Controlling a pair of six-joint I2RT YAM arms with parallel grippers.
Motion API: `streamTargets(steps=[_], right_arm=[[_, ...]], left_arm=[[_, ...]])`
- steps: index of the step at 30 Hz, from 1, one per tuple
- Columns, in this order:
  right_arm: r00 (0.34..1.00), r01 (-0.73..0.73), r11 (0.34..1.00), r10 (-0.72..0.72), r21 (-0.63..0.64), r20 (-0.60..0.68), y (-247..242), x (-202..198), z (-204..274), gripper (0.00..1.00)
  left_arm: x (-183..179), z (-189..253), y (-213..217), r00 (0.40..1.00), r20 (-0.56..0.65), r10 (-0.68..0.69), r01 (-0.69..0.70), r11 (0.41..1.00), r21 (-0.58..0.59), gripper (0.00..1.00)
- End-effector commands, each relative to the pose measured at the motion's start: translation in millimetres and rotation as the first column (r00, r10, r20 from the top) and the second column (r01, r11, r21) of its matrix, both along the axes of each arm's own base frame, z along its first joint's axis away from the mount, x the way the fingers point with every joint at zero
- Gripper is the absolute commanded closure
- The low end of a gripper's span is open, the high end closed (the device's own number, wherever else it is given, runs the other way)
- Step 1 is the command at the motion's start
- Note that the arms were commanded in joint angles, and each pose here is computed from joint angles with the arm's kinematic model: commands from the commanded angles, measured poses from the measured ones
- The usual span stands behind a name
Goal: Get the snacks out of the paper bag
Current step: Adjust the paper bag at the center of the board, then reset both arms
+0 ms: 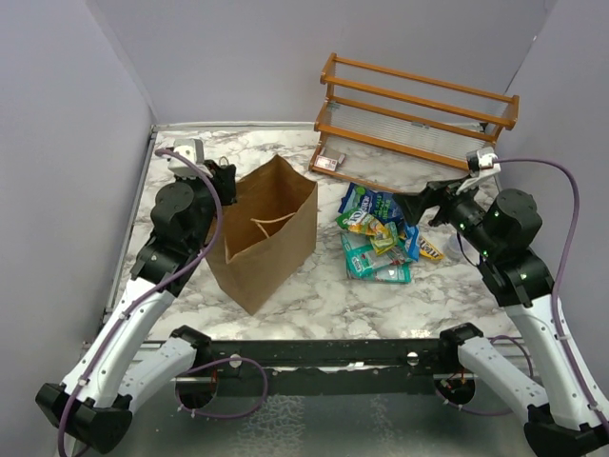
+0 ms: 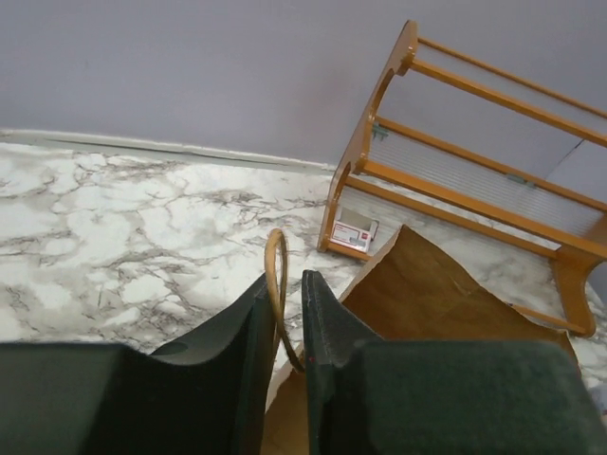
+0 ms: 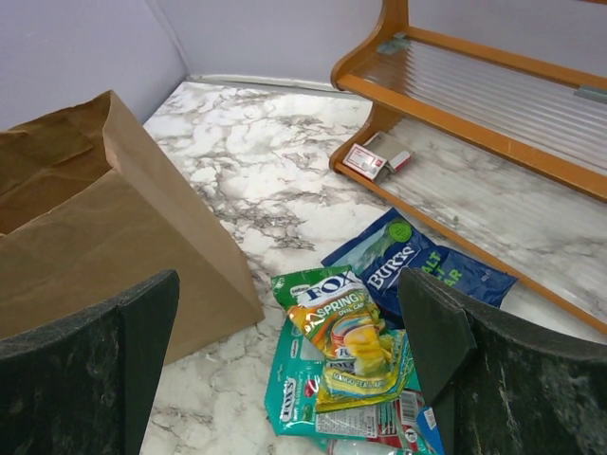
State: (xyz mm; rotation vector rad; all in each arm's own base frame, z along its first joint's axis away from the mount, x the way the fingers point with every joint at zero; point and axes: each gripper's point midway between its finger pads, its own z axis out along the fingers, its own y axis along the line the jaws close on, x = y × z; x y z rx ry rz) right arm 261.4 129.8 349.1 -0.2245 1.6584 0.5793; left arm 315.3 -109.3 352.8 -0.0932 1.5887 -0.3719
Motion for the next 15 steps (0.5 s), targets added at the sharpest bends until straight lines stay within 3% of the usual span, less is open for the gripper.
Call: streamTargets(steps=[1, 2, 4, 6, 7, 15], right_arm=[[0.998, 0.054, 0.998, -0.053, -0.033, 0.035, -10.5, 2.4, 15.0, 0.01], [0.997, 0.068, 0.997, -0.067, -0.041, 0.04, -13.2, 3.0, 17.5, 0.01], [0.995, 0.083, 0.995, -0.079, -0.062, 0.061, -17.3, 2.5, 24.8, 0.01], [0.991, 0.105, 0.991, -0.098, -0.081, 0.088, -22.7, 1.6, 33.8, 0.01], [0.988, 0.12, 0.989, -0.11, -0.09, 0.104, -26.2, 0.6, 38.7, 0.01], [0.935, 0.298, 0.952, -0.276, -0.073, 0.222, -63.5, -11.3, 85.2, 0.01]], left_arm=[[-5.1, 5.2, 15.9, 0.997, -0.001, 0.073, -0.073, 0.997, -0.023, 0.66], [-6.7, 9.2, 18.9, 0.996, 0.005, 0.085, -0.085, 0.996, -0.023, 0.57], [-11.5, 20.4, 23.6, 0.995, 0.024, 0.095, -0.094, 0.995, -0.018, 0.28], [-17.9, 35.6, 27.9, 0.994, 0.05, 0.099, -0.099, 0.995, -0.011, 0.05], [-21.7, 45.1, 30.8, 0.993, 0.067, 0.102, -0.102, 0.995, -0.007, 0.01], [-67.3, 144.6, 64.0, 0.942, 0.295, 0.16, -0.161, 0.987, -0.022, 0.01]])
